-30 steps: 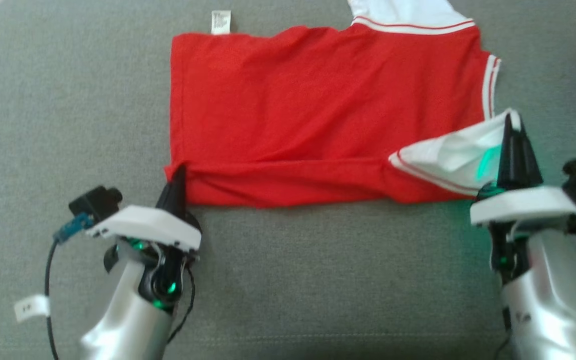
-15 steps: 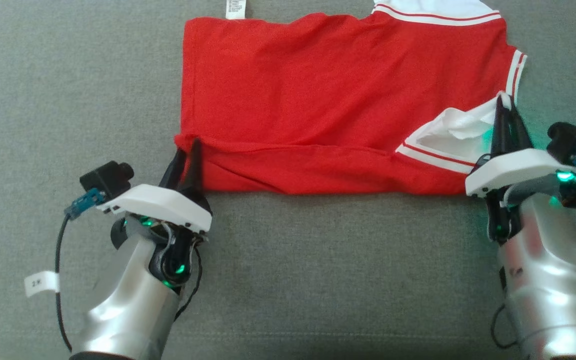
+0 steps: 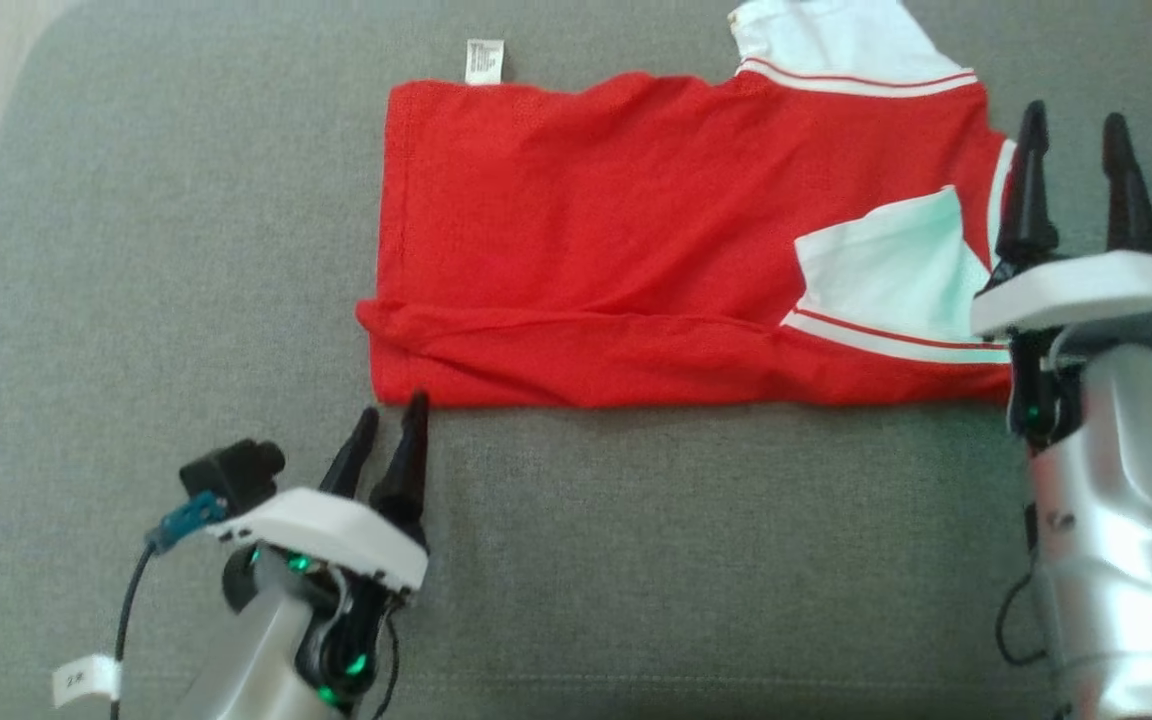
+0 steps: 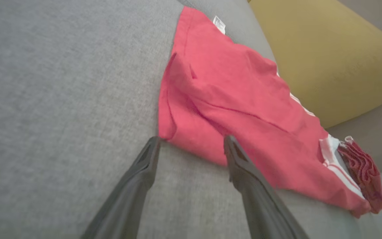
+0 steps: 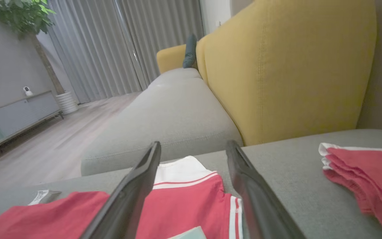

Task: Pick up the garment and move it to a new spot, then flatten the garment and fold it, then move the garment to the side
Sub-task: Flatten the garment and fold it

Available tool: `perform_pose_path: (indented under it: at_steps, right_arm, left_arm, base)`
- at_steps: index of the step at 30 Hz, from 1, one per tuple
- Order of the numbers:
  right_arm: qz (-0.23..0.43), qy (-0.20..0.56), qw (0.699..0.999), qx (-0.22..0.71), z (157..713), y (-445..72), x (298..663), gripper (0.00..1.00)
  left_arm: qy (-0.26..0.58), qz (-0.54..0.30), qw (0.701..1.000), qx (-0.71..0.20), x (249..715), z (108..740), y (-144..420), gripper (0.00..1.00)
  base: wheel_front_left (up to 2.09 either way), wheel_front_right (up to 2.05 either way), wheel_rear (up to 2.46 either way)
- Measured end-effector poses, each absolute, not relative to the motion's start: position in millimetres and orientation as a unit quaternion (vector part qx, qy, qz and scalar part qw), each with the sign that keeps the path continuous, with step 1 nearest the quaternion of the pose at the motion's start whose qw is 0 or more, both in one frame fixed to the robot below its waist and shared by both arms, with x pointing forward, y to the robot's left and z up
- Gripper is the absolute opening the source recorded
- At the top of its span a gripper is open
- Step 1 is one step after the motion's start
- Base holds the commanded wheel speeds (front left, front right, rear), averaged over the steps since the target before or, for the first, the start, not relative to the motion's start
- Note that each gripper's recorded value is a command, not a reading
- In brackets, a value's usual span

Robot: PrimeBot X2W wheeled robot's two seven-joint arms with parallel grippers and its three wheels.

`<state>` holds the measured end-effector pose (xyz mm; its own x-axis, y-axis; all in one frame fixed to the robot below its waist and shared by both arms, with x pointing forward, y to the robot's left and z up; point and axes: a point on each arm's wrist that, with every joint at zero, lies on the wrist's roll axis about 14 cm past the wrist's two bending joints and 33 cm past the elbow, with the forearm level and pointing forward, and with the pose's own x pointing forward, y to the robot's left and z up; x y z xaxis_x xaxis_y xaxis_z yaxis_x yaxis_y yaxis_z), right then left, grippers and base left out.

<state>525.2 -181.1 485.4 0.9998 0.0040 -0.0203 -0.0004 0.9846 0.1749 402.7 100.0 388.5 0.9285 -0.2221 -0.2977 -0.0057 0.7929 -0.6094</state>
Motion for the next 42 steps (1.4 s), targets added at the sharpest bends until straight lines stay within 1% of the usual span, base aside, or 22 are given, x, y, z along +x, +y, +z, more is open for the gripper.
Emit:
perform_pose_path:
  at_steps: [5,11,18,25,26,27,28,29,31,32,33,35,42]
  right_arm:
    - [0.014,-0.011,0.995,0.095,495.4,-176.9,500.9,1.00]
    - [0.005,-0.026,0.994,0.108,498.4,-187.5,472.5,1.00]
    - [-0.013,-0.021,0.994,0.106,490.0,-201.9,455.5,1.00]
    - [-0.031,-0.007,0.994,0.101,478.6,-214.6,442.2,1.00]
    - [-0.033,-0.004,0.995,0.098,476.8,-216.1,440.7,1.00]
    - [-0.034,0.003,0.995,0.097,473.9,-217.0,439.3,1.00]
    - [-0.036,0.012,0.995,0.097,470.1,-217.5,437.7,1.00]
    - [-0.035,0.024,0.995,0.095,464.6,-217.4,435.9,1.00]
    - [-0.035,0.055,0.993,0.095,451.7,-216.2,433.0,1.00]
    - [-0.034,0.068,0.992,0.096,446.0,-215.4,431.3,1.00]
    - [-0.034,0.082,0.991,0.097,439.7,-214.9,428.9,1.00]
    - [-0.035,0.113,0.988,0.099,424.6,-214.0,423.6,1.00]
    - [-0.048,0.183,0.976,0.108,388.4,-217.1,411.7,1.00]
  left_arm:
    - [0.202,-0.066,0.933,-0.292,386.5,389.3,105.4,1.00]
    - [0.216,-0.072,0.931,-0.284,391.7,398.0,101.3,1.00]
    - [0.267,-0.037,0.923,-0.276,395.1,374.1,109.5,1.00]
    - [0.271,-0.042,0.919,-0.283,402.8,371.7,104.4,1.00]
    - [0.271,-0.042,0.919,-0.283,403.0,371.3,104.3,0.98]
    - [0.272,-0.042,0.919,-0.282,403.2,370.8,104.1,0.84]
    - [0.273,-0.041,0.919,-0.282,403.6,369.8,104.3,0.58]
    - [0.275,-0.040,0.919,-0.280,404.3,368.5,104.7,0.43]
    - [0.274,-0.043,0.919,-0.281,406.7,368.2,103.8,0.22]
    - [0.273,-0.044,0.919,-0.282,407.8,368.5,103.1,0.07]
    - [0.271,-0.045,0.919,-0.283,409.0,368.8,102.6,0.00]
    - [0.265,-0.041,0.921,-0.284,411.8,368.9,103.1,0.00]
    - [0.228,-0.040,0.928,-0.293,424.5,380.1,102.6,0.00]
  base:
    - [0.00,0.00,0.00]
    - [0.00,0.00,0.00]
    - [0.00,0.00,0.00]
    - [0.00,0.00,0.00]
    - [0.00,0.00,0.00]
    - [0.00,0.00,0.00]
    - [0.00,0.00,0.00]
    - [0.00,0.00,0.00]
    - [0.00,0.00,0.00]
    - [0.00,0.00,0.00]
    - [0.00,0.00,0.00]
    - [0.00,0.00,0.00]
    - [0.00,0.00,0.00]
